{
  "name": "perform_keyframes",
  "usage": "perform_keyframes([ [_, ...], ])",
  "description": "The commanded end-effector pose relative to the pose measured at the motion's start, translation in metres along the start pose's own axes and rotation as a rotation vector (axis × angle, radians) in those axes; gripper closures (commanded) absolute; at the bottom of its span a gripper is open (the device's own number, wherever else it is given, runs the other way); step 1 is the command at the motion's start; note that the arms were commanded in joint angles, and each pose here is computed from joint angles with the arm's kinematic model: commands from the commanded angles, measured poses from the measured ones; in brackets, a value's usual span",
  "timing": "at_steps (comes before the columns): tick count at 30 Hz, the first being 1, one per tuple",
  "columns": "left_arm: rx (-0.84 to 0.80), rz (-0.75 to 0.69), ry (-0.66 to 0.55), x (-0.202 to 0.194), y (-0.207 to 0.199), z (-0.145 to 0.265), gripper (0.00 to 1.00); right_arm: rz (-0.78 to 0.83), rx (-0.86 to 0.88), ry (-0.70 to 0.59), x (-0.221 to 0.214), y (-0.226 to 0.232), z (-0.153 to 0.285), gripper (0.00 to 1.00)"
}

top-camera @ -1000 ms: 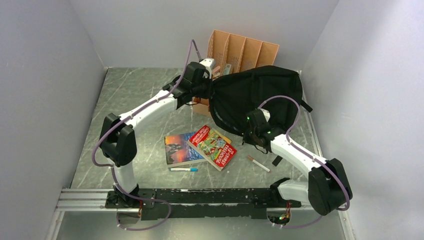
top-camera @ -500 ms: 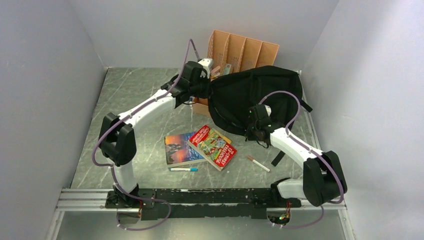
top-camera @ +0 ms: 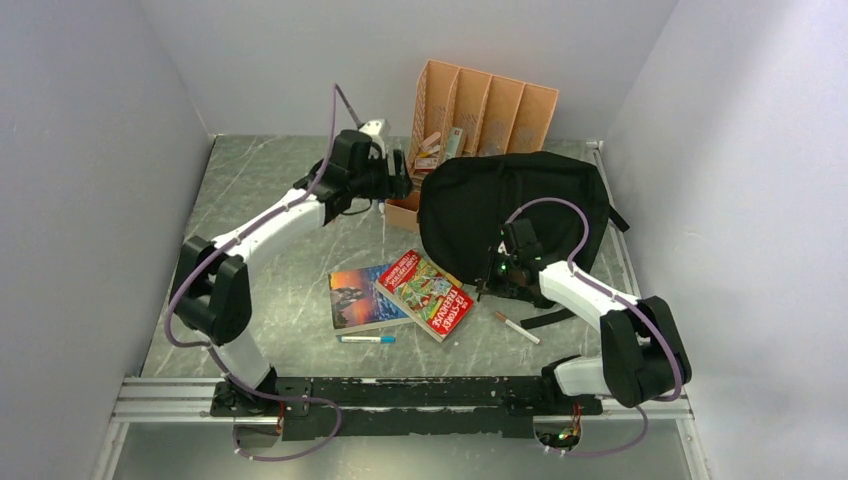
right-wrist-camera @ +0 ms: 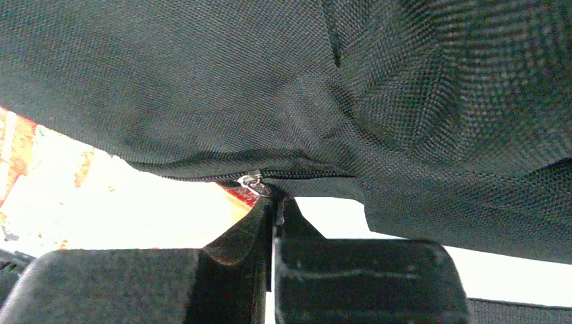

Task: Pack the student bag
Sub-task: Unzip the student bag at the center of the board.

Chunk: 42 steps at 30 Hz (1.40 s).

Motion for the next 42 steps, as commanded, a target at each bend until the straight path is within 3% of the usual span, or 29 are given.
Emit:
perform_keyframes([
  [1,-0.069,0.088,0.020,-0.025,-0.011,0.020,0.15,-0.003,0.093,-0.063,0.012,0.011,0.006,1.00],
  [5,-0.122,0.144,0.022,-0.054,-0.023,0.030,0.12,-0.003,0.095,-0.082,0.014,0.011,0.007,1.00],
  [10,-0.129,0.107,0.040,-0.083,-0.047,0.022,0.11,-0.004,0.100,-0.079,0.014,0.011,0.007,1.00],
  [24,-0.050,0.132,0.135,-0.124,-0.033,-0.016,0.25,-0.006,0.113,-0.081,0.013,0.012,0.007,1.00],
  [25,-0.053,0.135,0.136,-0.125,-0.033,-0.018,0.28,-0.005,0.112,-0.079,0.013,0.012,0.006,1.00],
  [32,-0.145,0.124,0.160,-0.124,-0.043,-0.033,0.90,-0.023,0.040,-0.069,0.011,0.006,0.004,1.00],
  [33,-0.140,0.121,0.159,-0.122,-0.044,-0.034,0.94,-0.027,0.017,-0.071,0.011,0.004,0.004,1.00],
  [42,-0.068,0.101,0.073,-0.083,-0.032,-0.027,0.95,-0.082,-0.168,-0.085,0.014,-0.014,0.008,1.00],
])
Point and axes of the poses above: each gripper's point midway between its finger pads, its own z axis back along the fingers, its own y axis along the line the jaws close on, x = y × z, the point moved 9 cm from there along z, back along the fingers, and after that the axes turned 4 degrees about z, right-handed, at the moved point
